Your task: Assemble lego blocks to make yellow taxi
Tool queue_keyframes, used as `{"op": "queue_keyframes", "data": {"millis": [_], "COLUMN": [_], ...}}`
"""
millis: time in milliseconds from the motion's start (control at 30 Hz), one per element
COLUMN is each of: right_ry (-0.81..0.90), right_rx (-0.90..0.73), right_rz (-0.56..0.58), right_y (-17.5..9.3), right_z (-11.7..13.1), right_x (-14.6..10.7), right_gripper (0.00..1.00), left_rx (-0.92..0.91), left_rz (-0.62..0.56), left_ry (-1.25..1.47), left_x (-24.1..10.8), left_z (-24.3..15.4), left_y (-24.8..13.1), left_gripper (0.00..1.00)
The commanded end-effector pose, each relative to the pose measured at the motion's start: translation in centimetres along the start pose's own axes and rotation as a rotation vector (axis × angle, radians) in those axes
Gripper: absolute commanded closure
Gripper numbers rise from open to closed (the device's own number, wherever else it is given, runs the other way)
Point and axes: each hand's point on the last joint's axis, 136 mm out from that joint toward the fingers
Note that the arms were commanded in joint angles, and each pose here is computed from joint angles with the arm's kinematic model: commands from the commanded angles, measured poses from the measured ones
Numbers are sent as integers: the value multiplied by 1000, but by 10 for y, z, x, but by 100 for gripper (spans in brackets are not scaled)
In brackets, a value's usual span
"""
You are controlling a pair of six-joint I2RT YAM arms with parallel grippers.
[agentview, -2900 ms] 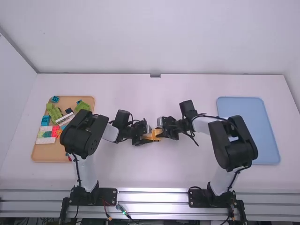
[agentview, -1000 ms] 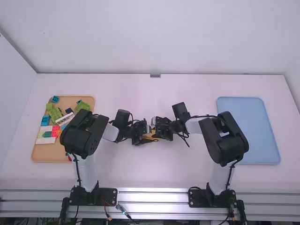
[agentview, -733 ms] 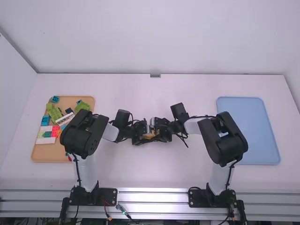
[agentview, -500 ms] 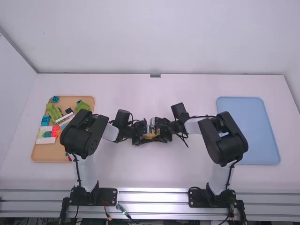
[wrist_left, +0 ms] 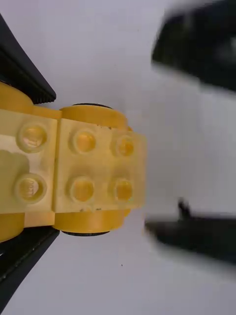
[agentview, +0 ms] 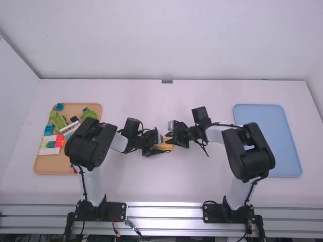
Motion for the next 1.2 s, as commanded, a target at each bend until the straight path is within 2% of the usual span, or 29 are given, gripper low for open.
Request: {"op": "queue_keyframes", "data": {"millis": [0, 167, 367, 600, 867, 1033, 1167], "right_ry": [-27, -8, 70, 116, 184, 164, 94], "right_rx": [-3, 29, 18, 62, 28, 37, 13], "right_rz": [-2, 76, 112, 168, 240, 212, 141], "right_y": [-4, 8, 23, 23, 30, 31, 25], "right_z": [0, 11, 9, 24, 26, 25, 2], "right_x": [6, -8, -31, -47, -74, -67, -43], "right_gripper": [100, 100, 100, 100, 100, 100, 100], "left_rx": [7, 24, 23, 23, 26, 26, 26], "left_rz": [16, 31, 33, 32, 28, 27, 27], "left_ry": [-9, -9, -12, -13, -13, -11, -11], "left_x": [-4, -7, -8, -7, -6, -5, -5], "left_z": [3, 5, 5, 5, 7, 7, 7], "left_y": [0, 1, 0, 0, 0, 1, 1], "left_gripper": [46, 50, 47, 46, 45, 44, 43]}}
Point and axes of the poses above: each hand's point on the last joint's axis, 136 mm out from that joint toward the fingers, its own y axis out along the fingers, its own z axis along the line the jaws close on, x = y × z, and after that the axes turned 11 degrees about -y, right-handed
